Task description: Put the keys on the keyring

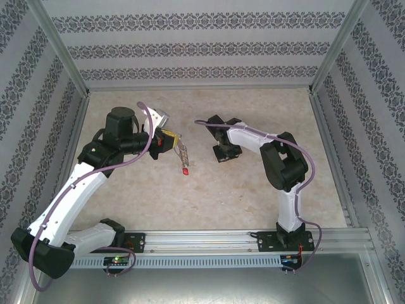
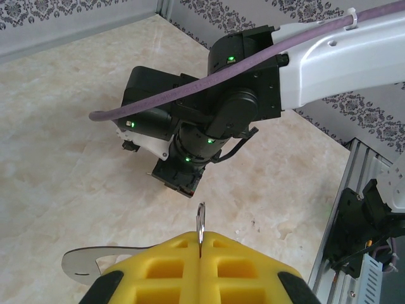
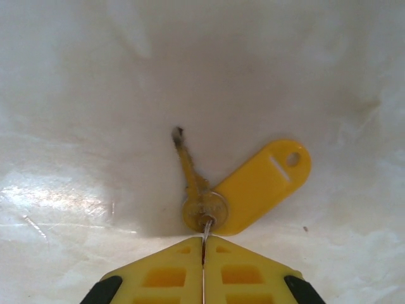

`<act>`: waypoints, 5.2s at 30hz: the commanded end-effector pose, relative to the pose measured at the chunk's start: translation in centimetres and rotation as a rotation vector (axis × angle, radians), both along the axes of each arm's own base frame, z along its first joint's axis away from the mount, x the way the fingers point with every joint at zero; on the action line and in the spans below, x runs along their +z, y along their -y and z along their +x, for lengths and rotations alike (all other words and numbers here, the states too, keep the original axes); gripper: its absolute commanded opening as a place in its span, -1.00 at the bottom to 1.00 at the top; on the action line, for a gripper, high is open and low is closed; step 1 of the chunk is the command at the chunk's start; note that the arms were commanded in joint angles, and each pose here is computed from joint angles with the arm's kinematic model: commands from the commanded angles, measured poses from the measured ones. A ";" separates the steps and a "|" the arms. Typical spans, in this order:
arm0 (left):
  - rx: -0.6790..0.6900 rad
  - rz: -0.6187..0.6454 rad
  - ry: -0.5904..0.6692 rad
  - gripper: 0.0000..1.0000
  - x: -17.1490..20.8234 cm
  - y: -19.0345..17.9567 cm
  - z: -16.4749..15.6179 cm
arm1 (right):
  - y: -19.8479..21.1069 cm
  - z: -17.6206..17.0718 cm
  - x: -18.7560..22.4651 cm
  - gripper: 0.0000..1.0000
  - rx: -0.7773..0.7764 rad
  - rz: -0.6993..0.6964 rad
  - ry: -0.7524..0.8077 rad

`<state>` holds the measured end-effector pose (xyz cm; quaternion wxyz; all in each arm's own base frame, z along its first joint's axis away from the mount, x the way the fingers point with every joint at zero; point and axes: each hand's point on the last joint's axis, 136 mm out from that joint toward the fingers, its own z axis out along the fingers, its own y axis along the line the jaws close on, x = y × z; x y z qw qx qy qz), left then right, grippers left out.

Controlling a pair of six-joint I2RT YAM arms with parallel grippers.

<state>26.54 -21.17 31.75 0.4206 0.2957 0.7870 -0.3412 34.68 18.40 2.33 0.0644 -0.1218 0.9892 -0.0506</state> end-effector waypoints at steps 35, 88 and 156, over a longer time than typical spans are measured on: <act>-0.026 -0.025 0.086 -1.00 2.3 0.3 0.8 | 2.4 -0.4 -0.4 -0.61 -0.162 0.090 -0.010; -0.042 -0.037 0.078 -1.00 2.4 0.7 1.0 | 2.4 1.0 1.3 -0.66 -0.179 0.113 0.055; -0.027 -0.036 0.091 -1.00 3.0 0.1 0.2 | 1.9 0.6 0.1 -0.69 -0.177 0.139 0.030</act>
